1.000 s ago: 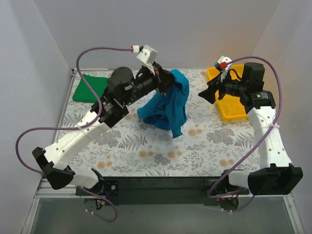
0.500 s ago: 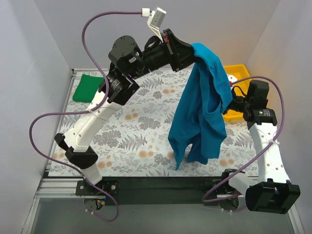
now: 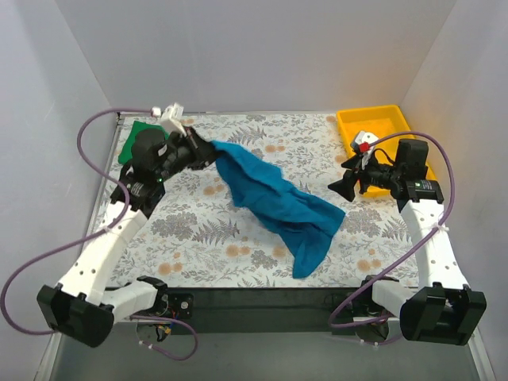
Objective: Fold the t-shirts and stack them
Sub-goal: Flatten the tshirt out
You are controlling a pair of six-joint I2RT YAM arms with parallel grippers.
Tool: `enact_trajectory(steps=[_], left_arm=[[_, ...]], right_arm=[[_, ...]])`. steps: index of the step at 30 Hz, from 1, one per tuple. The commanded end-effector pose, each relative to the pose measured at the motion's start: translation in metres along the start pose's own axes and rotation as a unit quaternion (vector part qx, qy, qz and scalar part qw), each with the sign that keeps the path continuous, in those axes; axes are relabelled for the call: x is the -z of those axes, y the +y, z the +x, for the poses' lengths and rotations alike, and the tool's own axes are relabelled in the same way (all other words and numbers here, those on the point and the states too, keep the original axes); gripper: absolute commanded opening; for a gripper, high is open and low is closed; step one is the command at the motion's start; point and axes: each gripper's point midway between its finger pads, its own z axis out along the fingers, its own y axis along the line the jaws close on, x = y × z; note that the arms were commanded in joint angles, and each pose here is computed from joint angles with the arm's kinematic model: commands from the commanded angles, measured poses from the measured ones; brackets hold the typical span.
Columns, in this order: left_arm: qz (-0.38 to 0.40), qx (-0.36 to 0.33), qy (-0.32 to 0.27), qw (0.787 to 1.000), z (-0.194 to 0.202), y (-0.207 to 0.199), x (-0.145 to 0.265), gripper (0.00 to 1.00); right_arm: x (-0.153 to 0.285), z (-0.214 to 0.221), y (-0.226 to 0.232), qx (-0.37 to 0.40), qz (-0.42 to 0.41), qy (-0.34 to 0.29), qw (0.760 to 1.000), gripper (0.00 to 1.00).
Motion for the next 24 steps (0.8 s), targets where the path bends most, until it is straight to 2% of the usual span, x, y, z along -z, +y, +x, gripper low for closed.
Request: enact_trajectory(steps=[1, 3, 4, 6, 9, 10, 12, 13, 15, 16, 17, 20, 24], left_arm=[[-0.171, 0.025, 0.058, 0.983, 0.06, 0.106, 0.037, 0.0], [-0.249, 0.062, 0.119, 0.959, 0.109, 0.16, 0.055, 0.0], [-0.283, 0.076, 0.119, 0.949, 0.114, 0.182, 0.064, 0.0], [-0.311, 0.085, 0.122, 0.939, 0.12, 0.199, 0.072, 0.0], [-0.325, 0.079, 0.101, 0.937, 0.111, 0.204, 0.075, 0.0], [-0.324, 0.076, 0.1, 0.938, 0.109, 0.204, 0.075, 0.07], [-0.324, 0.073, 0.097, 0.938, 0.108, 0.203, 0.076, 0.12], [-0.324, 0.07, 0.102, 0.938, 0.113, 0.205, 0.078, 0.19], [-0.325, 0.064, 0.097, 0.939, 0.113, 0.205, 0.082, 0.28], [-0.326, 0.061, 0.096, 0.939, 0.115, 0.205, 0.084, 0.39], [-0.324, 0.052, 0.092, 0.94, 0.116, 0.204, 0.088, 0.44], [-0.318, 0.035, 0.07, 0.945, 0.109, 0.197, 0.095, 0.55], [-0.303, -0.002, 0.037, 0.952, 0.092, 0.182, 0.105, 0.6]], right_arm=[[-0.006, 0.005, -0.005, 0.011, -0.007, 0.001, 1.0, 0.87], [-0.012, 0.01, 0.0, -0.002, -0.032, -0.001, 0.999, 0.87], [-0.016, 0.012, 0.005, -0.001, -0.045, 0.002, 0.999, 0.87], [-0.025, 0.022, 0.01, -0.005, -0.062, 0.015, 0.998, 0.87], [-0.042, 0.04, 0.036, 0.026, -0.106, 0.046, 0.993, 0.87], [-0.049, 0.043, 0.048, 0.054, -0.124, 0.053, 0.989, 0.87], [-0.057, 0.054, 0.055, 0.072, -0.134, 0.073, 0.986, 0.87], [-0.063, 0.06, 0.055, 0.081, -0.132, 0.085, 0.984, 0.86], [-0.072, 0.067, 0.047, 0.072, -0.125, 0.101, 0.984, 0.86], [-0.075, 0.062, 0.037, 0.068, -0.111, 0.104, 0.986, 0.84], [-0.083, 0.07, 0.033, 0.052, -0.114, 0.117, 0.985, 0.84], [-0.101, 0.074, 0.027, 0.021, -0.126, 0.133, 0.983, 0.81], [-0.128, 0.078, 0.035, 0.014, -0.151, 0.156, 0.976, 0.8]])
